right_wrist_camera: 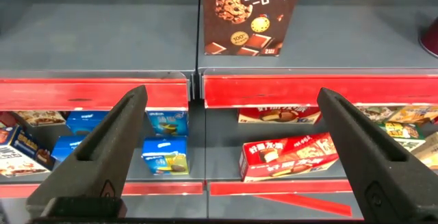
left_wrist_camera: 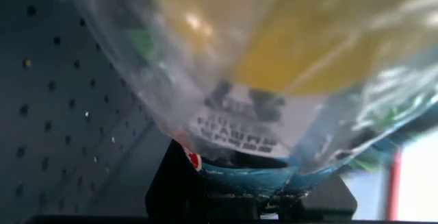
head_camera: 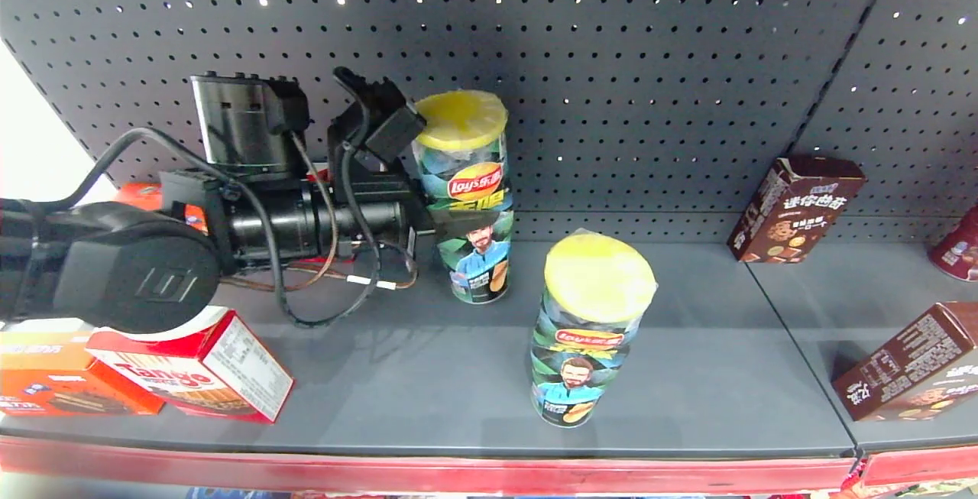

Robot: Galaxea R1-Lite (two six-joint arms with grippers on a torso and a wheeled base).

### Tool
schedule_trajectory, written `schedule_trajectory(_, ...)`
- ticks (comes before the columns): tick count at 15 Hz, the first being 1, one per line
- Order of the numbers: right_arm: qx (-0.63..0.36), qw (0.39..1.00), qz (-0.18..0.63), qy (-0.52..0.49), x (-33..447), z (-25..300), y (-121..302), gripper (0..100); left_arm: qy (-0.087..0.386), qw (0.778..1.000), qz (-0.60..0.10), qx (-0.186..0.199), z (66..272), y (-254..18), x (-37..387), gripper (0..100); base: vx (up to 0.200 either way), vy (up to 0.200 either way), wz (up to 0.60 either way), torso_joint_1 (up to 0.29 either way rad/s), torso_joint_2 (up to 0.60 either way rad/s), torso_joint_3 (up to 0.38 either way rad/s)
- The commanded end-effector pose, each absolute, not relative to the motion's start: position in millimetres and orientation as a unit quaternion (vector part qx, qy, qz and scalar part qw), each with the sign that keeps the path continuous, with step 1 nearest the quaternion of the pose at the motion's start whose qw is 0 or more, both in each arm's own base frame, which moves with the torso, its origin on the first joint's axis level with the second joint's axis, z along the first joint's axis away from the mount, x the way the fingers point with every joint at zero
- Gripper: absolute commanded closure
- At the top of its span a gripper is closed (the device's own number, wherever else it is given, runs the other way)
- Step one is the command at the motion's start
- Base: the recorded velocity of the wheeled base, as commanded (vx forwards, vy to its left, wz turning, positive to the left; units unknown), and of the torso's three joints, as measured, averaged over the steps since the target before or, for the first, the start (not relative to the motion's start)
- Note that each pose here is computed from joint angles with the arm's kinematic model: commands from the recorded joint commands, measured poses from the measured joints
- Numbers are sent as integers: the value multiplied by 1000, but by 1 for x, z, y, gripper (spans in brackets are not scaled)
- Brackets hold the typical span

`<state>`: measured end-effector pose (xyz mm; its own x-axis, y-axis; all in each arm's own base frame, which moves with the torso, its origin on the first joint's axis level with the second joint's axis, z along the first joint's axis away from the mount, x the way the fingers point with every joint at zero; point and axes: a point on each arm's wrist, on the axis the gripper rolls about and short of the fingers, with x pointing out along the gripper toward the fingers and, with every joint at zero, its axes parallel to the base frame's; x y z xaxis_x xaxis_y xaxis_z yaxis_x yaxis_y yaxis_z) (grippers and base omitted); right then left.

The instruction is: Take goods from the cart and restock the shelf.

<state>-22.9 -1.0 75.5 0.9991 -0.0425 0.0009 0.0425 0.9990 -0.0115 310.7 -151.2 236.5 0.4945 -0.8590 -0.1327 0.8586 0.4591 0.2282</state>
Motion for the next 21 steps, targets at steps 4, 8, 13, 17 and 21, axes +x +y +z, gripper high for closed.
schedule_trajectory(4, -6, 1000, -21, 0, -23, 75, -1, 0, 17, 845, -518, 129, 218, -174, 356, 100, 0, 0, 0, 0, 0, 0)
schedule_trajectory(8, -6, 1000, -21, 0, -23, 75, -1, 0, 35, 842, -523, 127, 220, -181, 372, 100, 0, 0, 0, 0, 0, 0)
schedule_trajectory(13, -6, 1000, -21, 0, -23, 75, -1, 0, 37, 838, -529, 126, 216, -190, 381, 100, 0, 0, 0, 0, 0, 0)
schedule_trajectory(17, -6, 1000, -21, 0, -23, 75, -1, 0, 34, 836, -533, 126, 212, -198, 388, 100, 0, 0, 0, 0, 0, 0)
schedule_trajectory(21, -6, 1000, -21, 0, -23, 75, -1, 0, 41, 833, -537, 125, 205, -202, 391, 100, 0, 0, 0, 0, 0, 0)
